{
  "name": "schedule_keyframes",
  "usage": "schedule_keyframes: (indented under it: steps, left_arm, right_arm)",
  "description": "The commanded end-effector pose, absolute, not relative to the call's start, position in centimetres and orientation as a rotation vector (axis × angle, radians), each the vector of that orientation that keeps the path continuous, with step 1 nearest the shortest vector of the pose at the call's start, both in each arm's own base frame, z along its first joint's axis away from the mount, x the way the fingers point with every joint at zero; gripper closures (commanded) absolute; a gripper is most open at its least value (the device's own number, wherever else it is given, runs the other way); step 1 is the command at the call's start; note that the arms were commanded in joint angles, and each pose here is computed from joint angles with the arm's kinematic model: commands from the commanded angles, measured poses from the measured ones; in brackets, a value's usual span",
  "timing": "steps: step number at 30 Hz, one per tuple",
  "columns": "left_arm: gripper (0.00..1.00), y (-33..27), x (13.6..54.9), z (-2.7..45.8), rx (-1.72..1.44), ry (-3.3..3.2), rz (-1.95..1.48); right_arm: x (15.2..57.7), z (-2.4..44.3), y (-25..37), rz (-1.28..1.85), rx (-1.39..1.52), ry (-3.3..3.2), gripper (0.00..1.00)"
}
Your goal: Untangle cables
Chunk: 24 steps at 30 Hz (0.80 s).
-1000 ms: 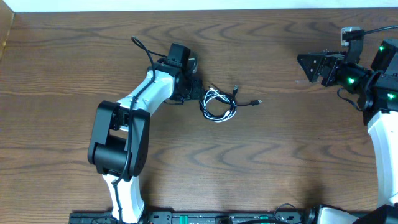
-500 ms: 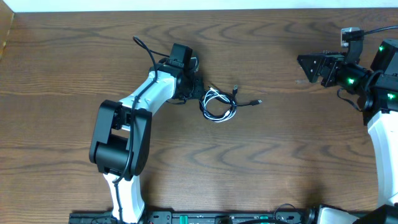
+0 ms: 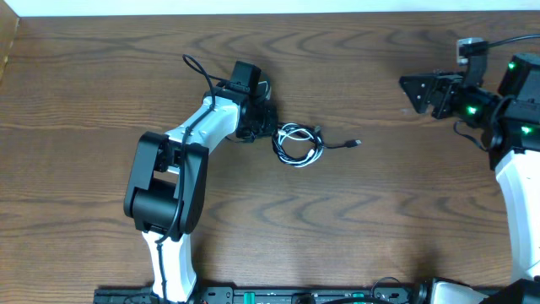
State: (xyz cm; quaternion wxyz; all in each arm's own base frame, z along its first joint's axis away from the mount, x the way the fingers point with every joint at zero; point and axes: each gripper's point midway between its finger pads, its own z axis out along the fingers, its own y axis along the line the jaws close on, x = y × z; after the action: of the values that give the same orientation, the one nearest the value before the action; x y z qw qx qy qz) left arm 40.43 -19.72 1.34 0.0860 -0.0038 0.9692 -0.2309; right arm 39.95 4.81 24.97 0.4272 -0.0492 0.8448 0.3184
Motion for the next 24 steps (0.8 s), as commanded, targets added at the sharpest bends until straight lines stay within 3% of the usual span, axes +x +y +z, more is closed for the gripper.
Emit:
schedule_keyframes:
  steps: [1,7,13,19,24]
  left_arm:
    - [0.92,-22.3,40.9,8.4,0.091,2.724,-0.917]
    - [0.92,-23.4,40.4,17.3,0.281,2.475,-1.024]
    - [0.93,-23.1,39.3,23.1,0.360,2.325,-1.014]
    - [0.92,-23.0,38.7,23.8,0.356,2.322,-1.017]
    - [0.93,-22.9,38.4,23.4,0.356,2.344,-1.014]
  right_arm:
    - [40.0,25.8,6.8,0.802,-0.176,2.101,0.19]
    - [40.3,25.3,8.9,0.766,-0.168,2.132,0.20]
    - [40.3,26.5,12.3,0.798,-0.258,2.078,0.22]
    - [40.3,26.3,15.4,0.863,-0.293,2.069,0.31]
    - [41.5,23.8,16.6,0.996,-0.109,2.158,0.36]
